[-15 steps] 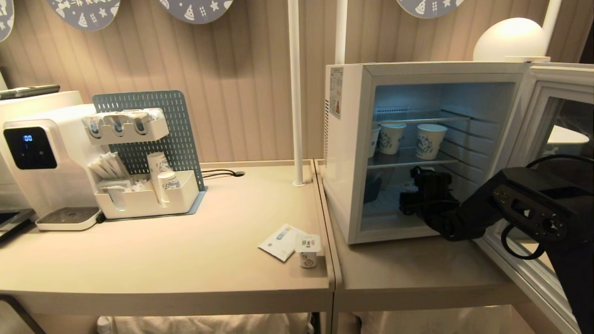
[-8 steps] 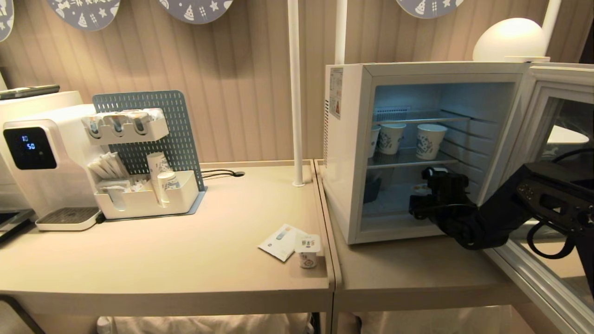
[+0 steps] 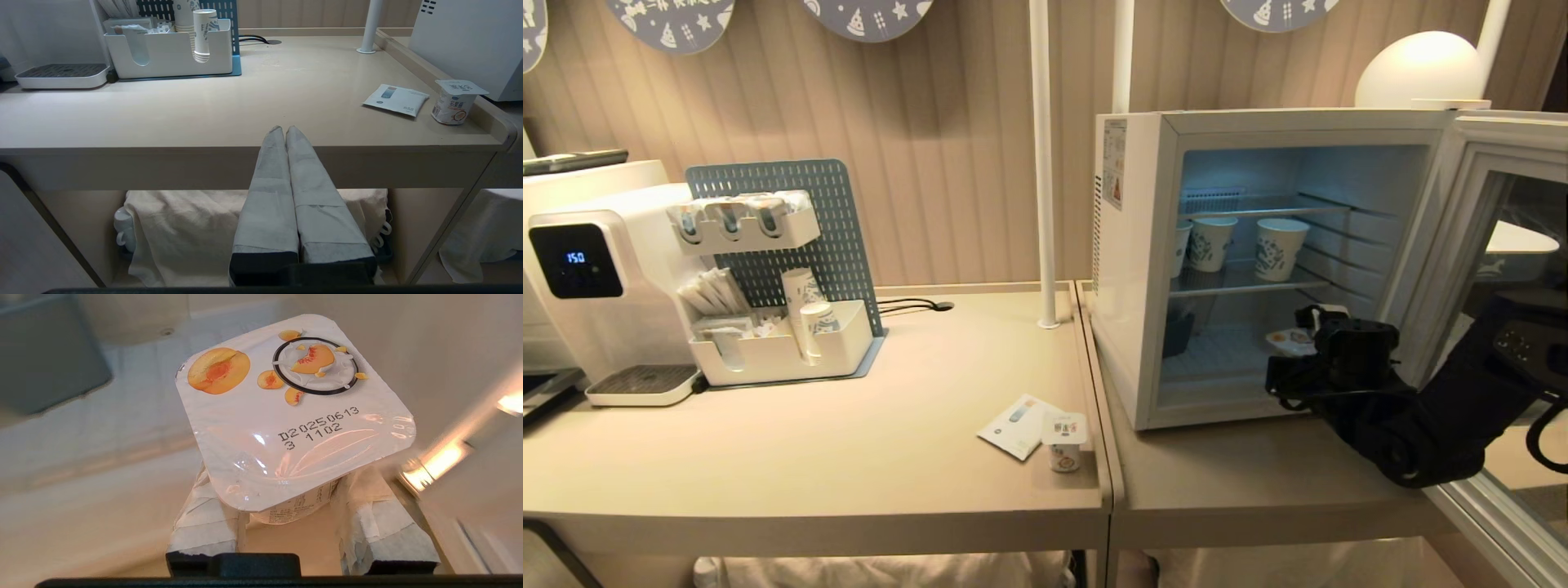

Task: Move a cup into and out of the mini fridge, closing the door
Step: Take the yoghurt out of the freezer

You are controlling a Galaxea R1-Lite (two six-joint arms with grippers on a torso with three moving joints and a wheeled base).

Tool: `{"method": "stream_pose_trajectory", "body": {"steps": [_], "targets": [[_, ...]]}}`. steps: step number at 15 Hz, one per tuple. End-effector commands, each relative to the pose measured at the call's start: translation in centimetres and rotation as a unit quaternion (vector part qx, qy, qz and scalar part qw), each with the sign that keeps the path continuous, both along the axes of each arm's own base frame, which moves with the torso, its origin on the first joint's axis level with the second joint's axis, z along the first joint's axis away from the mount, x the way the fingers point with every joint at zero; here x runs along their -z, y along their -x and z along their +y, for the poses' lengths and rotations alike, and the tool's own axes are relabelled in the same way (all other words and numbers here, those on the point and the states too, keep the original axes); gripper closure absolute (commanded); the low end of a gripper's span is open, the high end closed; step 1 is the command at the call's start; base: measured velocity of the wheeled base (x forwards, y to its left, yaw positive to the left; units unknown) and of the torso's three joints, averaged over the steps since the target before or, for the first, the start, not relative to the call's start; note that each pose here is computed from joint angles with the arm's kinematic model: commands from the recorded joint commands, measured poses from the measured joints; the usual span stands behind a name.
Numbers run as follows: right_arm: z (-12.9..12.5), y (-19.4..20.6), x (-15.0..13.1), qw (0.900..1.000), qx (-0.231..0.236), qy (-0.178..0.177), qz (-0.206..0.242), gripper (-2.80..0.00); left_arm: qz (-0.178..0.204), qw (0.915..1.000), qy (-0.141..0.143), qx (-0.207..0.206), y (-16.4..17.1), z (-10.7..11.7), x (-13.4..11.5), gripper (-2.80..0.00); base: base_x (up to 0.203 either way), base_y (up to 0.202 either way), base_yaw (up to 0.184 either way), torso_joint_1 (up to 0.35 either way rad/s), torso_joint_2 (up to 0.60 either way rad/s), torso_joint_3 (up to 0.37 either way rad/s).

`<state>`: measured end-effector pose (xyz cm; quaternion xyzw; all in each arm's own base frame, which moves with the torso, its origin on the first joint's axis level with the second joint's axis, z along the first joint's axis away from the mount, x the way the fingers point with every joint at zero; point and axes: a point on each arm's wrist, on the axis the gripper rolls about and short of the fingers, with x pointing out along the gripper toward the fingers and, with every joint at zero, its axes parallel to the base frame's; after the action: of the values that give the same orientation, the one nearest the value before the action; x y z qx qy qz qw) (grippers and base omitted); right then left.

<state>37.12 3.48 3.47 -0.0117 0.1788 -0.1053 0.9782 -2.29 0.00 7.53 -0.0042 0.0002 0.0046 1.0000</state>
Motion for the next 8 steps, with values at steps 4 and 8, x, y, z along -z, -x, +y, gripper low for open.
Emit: {"method": "stream_pose_trajectory", "body": {"steps": [4,8], "targets": [[-0.4,3.7,-1.9,1.000,-0.003,-0.004,-0.019,0.00,0.001,1.0000,0.000,-0.001,0.0,0.0,0.0,0.00,0.000,0.000,0.000,0.000,0.00,0.000],[-0.6,7.5,-2.5,1.000,-0.005,-0.007,-0.027,0.00,0.001,1.0000,0.000,-0.001,0.0,0.0,0.0,0.00,0.000,0.000,0.000,0.000,0.00,0.000]]}}
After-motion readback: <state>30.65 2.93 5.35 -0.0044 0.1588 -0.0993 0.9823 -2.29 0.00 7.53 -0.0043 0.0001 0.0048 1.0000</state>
